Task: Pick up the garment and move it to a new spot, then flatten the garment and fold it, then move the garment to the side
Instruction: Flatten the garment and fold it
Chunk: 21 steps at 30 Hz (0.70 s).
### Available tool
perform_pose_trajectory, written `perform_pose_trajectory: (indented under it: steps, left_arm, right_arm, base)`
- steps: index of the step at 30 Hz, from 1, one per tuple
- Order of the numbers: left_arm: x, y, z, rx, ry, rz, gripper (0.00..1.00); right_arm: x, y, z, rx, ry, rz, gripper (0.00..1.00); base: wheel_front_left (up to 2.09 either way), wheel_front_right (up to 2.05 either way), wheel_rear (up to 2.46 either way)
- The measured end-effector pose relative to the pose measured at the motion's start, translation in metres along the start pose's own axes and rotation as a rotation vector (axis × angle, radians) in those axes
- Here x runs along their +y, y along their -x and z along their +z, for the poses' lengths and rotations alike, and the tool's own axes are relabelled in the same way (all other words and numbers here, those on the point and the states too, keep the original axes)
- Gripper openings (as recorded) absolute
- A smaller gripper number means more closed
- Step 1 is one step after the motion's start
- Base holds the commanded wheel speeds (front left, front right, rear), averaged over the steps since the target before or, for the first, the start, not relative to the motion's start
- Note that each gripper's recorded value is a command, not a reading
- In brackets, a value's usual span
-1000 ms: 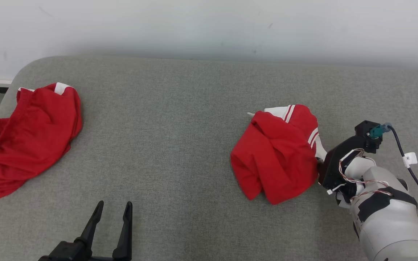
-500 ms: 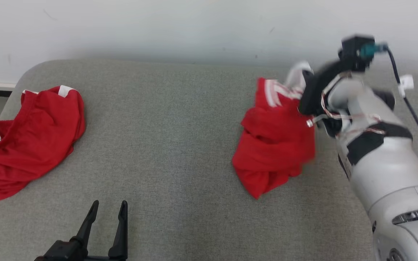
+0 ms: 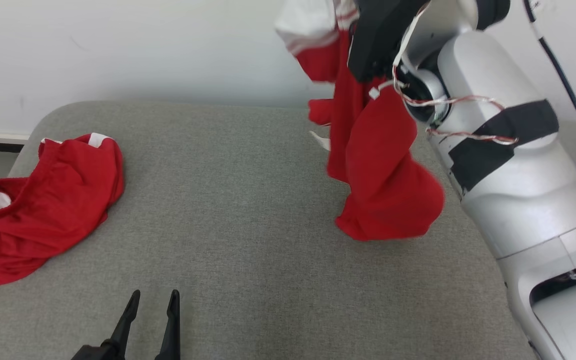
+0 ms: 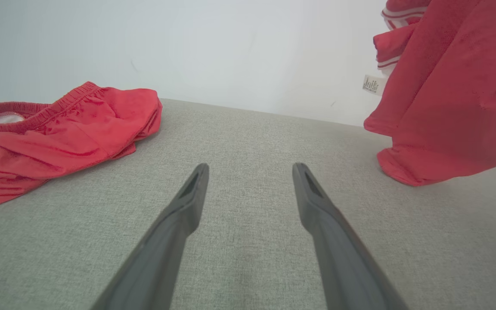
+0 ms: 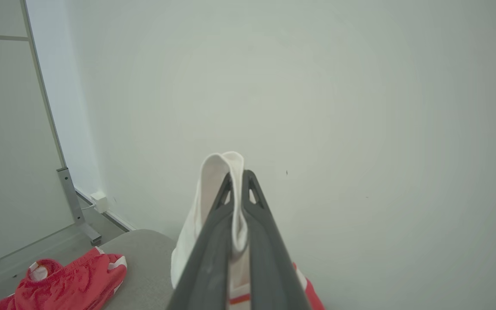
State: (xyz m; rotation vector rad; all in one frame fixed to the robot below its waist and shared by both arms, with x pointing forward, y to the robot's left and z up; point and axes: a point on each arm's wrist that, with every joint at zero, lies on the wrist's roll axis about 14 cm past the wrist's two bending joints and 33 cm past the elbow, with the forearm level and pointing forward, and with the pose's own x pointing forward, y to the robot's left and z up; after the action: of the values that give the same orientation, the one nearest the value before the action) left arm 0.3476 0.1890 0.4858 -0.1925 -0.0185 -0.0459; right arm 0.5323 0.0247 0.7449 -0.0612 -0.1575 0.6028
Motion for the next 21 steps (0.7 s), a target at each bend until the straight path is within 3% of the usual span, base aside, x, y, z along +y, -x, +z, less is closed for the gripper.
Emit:
perform_pose_trajectory:
  steps: [2, 4, 7, 12, 16, 21]
  left_arm:
    - [0.002, 0.003, -0.001, 0.003, 0.002, 0.008, 1.00]
    - [0.003, 0.006, -0.001, 0.003, 0.002, 0.015, 1.00]
    - [0.006, 0.009, 0.000, -0.001, 0.003, 0.027, 1.00]
    - [0.008, 0.011, 0.000, -0.001, 0.006, 0.038, 1.00]
    - [0.010, 0.012, -0.002, 0.004, 0.007, 0.047, 1.00]
    - [0.013, 0.011, -0.001, 0.001, 0.008, 0.056, 1.00]
  right_arm:
    - [0.006, -0.002, 0.025, -0.078, 0.000, 0.019, 0.00]
    - [0.016, -0.003, 0.047, -0.148, -0.101, 0.065, 0.00]
    - [0.034, -0.005, 0.059, -0.190, -0.238, 0.139, 0.00]
    - [0.045, -0.010, 0.086, -0.302, -0.322, 0.186, 0.00]
    - [0.043, -0.008, 0.133, -0.496, -0.417, 0.200, 0.00]
    - [0.030, -0.015, 0.116, -0.449, -0.440, 0.147, 0.00]
  base:
    - [0.00, 0.00, 0.00]
    - [0.00, 0.00, 0.00]
    - [0.00, 0.00, 0.00]
    - [0.00, 0.00, 0.00]
    - [0.00, 0.00, 0.00]
    - [0.00, 0.00, 0.00]
